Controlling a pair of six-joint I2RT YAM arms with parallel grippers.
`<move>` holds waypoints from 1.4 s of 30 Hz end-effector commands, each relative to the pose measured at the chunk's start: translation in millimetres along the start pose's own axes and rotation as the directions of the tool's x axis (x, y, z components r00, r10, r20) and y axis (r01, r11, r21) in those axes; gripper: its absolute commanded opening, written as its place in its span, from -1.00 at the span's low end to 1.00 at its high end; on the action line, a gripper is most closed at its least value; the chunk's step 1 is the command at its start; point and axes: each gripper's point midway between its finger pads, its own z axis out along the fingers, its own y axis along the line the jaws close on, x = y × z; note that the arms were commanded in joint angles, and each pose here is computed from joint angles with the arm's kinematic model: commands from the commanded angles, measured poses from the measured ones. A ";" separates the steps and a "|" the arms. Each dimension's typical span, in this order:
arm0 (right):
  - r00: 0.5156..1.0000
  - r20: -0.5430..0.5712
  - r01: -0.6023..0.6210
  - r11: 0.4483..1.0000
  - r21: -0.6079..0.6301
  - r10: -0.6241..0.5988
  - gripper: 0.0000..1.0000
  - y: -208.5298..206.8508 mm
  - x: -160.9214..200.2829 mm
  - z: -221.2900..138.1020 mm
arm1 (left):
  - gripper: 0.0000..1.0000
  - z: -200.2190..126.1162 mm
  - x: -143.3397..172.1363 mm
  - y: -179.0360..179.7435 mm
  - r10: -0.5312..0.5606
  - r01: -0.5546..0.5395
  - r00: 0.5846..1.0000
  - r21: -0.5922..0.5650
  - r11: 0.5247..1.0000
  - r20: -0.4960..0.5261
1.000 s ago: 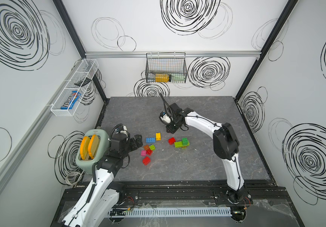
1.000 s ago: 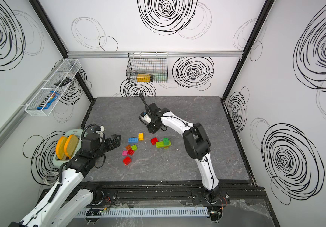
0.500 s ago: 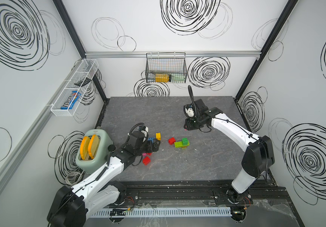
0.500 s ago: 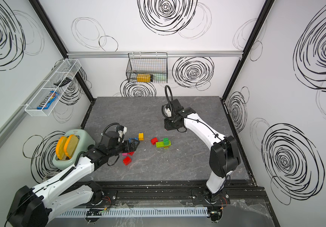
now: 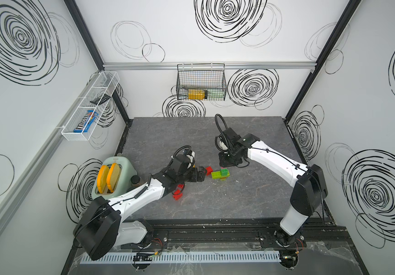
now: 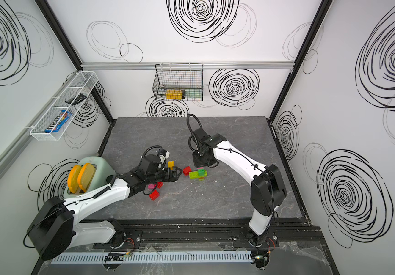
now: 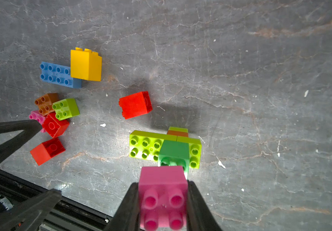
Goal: Assemble the number 4 with lego
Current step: Assemble the lego brick with the lego brick.
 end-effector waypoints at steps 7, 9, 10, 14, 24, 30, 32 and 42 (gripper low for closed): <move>0.998 -0.029 -0.050 0.995 0.081 0.053 -1.00 -10.2 14.6 12.3 | 0.92 -0.4 -8.3 -9.5 0.040 -0.042 0.998 0.039 0.998 0.046; 0.998 -0.028 -0.050 0.995 0.090 0.053 -1.00 -11.9 14.6 13.3 | 0.91 0.5 -6.4 -8.9 0.043 -0.044 0.998 0.037 0.998 0.040; 0.998 -0.032 -0.047 0.995 0.086 0.050 -1.00 -10.8 15.4 14.1 | 0.92 0.9 -6.0 -7.8 0.040 -0.042 0.998 0.033 0.999 0.038; 0.997 -0.053 -0.049 0.996 0.075 0.053 -1.00 -9.3 21.1 18.9 | 0.91 4.2 -1.5 -6.1 0.030 -0.031 0.999 0.030 0.999 0.019; 0.994 -0.095 -0.053 0.995 0.083 0.061 -1.00 -12.8 35.4 36.1 | 0.91 15.8 9.5 -4.0 0.016 -0.015 0.999 0.028 0.999 -0.042; 0.991 -0.112 -0.058 0.995 0.082 0.067 -1.00 -11.9 39.2 39.7 | 0.92 26.6 22.1 -3.9 0.049 -0.047 0.995 0.024 0.999 -0.086; 0.990 -0.128 -0.050 0.994 0.098 0.062 -1.00 -12.4 43.8 42.7 | 0.92 29.6 25.4 -5.3 0.060 -0.059 0.994 0.019 0.998 -0.092; 0.952 -0.297 0.014 0.961 0.276 0.072 -1.00 -43.7 105.1 80.4 | 0.91 32.2 28.2 -1.9 0.067 -0.067 0.993 -0.003 0.998 -0.101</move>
